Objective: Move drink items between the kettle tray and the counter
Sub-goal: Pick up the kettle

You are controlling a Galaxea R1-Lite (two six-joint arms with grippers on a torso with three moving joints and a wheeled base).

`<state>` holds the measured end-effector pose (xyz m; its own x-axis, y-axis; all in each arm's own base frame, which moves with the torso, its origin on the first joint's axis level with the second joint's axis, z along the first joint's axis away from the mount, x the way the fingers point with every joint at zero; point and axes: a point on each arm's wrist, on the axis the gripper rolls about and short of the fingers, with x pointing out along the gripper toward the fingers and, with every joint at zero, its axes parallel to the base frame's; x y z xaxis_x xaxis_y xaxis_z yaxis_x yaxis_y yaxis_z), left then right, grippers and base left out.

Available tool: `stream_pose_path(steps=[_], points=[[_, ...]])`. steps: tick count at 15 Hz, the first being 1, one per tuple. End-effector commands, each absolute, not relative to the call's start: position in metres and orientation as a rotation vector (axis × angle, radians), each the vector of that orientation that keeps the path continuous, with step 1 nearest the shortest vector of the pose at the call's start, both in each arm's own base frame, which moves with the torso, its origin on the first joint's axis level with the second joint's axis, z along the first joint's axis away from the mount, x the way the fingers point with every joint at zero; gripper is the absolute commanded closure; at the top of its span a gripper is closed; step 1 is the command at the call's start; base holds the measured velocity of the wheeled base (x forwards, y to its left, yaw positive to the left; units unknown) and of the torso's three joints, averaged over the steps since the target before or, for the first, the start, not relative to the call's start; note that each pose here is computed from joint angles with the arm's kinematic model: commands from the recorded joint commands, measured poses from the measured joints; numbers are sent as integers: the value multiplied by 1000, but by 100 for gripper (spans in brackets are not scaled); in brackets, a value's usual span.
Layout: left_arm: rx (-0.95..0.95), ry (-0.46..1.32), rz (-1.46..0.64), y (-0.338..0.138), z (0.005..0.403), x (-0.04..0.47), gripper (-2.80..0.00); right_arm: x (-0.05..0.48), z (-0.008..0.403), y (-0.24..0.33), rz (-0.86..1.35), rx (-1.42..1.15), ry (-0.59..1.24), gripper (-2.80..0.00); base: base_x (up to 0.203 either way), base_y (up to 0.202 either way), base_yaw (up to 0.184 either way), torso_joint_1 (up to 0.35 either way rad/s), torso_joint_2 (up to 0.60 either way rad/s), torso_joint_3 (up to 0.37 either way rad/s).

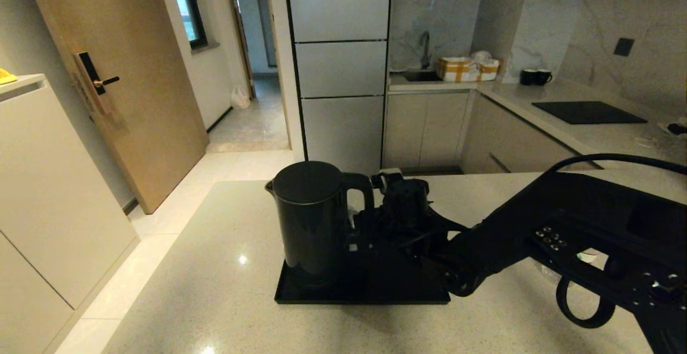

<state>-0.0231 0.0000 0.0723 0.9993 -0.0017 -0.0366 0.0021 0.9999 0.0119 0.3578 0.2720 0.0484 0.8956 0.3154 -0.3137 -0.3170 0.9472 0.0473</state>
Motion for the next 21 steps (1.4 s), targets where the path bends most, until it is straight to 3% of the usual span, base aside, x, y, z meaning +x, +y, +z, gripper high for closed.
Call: stream_pose_path(steps=[1,13,14,21], points=[[12,37,-2,0,72,-23,0,364,40,277,292,-11,316,-280,0,0,0,0,0,0],[12,37,-2,0,72,-23,0,369,30,290,277,-24,315,-280,0,0,0,0,0,0],[12,37,-2,0,72,-23,0,369,30,290,273,-24,314,0,0,0,0,0,0,0],[12,37,-2,0,72,-23,0,369,29,290,271,-22,316,0,0,0,0,0,0,0]])
